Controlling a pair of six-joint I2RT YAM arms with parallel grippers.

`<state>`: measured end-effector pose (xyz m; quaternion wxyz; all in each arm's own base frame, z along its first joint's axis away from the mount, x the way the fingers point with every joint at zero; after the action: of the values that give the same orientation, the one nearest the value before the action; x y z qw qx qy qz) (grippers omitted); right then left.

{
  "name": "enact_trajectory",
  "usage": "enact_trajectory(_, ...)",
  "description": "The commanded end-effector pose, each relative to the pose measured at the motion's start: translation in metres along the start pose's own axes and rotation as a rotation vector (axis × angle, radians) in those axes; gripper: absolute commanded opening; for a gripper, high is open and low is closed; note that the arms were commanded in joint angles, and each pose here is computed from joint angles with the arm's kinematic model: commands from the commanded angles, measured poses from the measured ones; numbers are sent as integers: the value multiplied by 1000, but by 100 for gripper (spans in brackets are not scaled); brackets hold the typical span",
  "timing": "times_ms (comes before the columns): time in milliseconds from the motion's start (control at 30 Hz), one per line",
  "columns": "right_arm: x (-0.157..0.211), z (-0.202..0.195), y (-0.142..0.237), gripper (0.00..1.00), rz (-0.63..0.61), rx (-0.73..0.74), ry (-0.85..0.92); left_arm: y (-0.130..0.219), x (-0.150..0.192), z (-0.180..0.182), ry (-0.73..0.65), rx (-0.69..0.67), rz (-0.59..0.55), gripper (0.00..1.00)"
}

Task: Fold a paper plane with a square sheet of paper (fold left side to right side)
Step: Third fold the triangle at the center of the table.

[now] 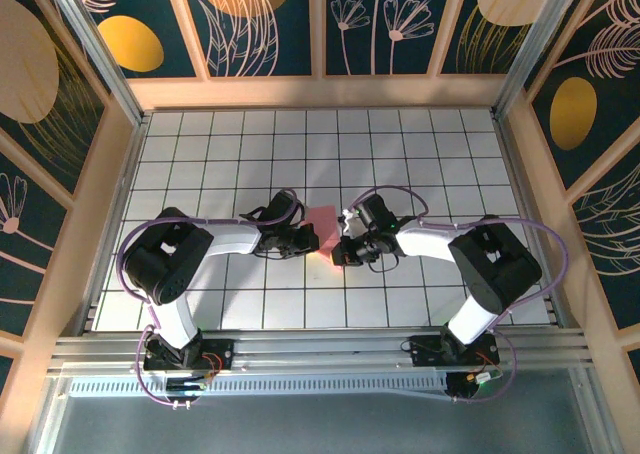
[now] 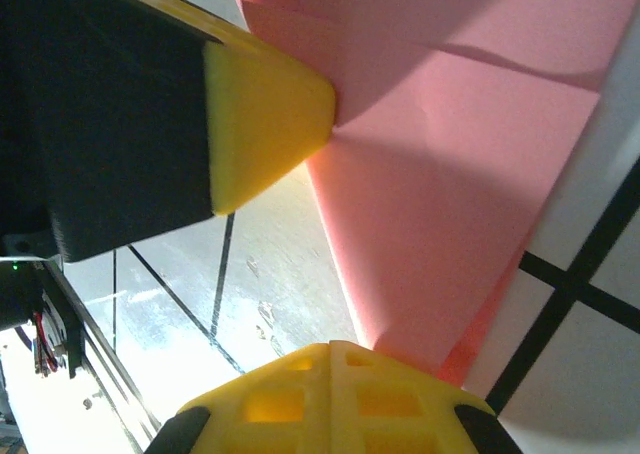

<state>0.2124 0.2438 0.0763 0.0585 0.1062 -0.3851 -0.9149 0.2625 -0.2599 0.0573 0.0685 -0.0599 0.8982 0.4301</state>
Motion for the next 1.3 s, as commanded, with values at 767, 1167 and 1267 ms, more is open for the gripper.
enact_trajectory(767,13,-17,-10,0,37,72,-26,-12,14,35,50,-175,49,0)
enact_trajectory(1167,21,-23,-15,0,70,82,-42,-12,14,35,49,-174,48,0)
enact_trajectory(1267,25,-27,-16,0,86,92,-56,-11,13,32,46,-165,43,0)
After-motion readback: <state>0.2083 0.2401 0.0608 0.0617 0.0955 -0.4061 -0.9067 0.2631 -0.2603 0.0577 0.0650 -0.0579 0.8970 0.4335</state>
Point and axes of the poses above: each hand's point on the last joint's axis, 136 mm out from that joint toward the fingers, its own y axis back along the fingers, its own z axis along the line the jaws close on, x = y × z, the point moved 6 cm from there along y, back along the fingers, and after that the axes turned 4 degrees about -y, right-handed, at the moved point
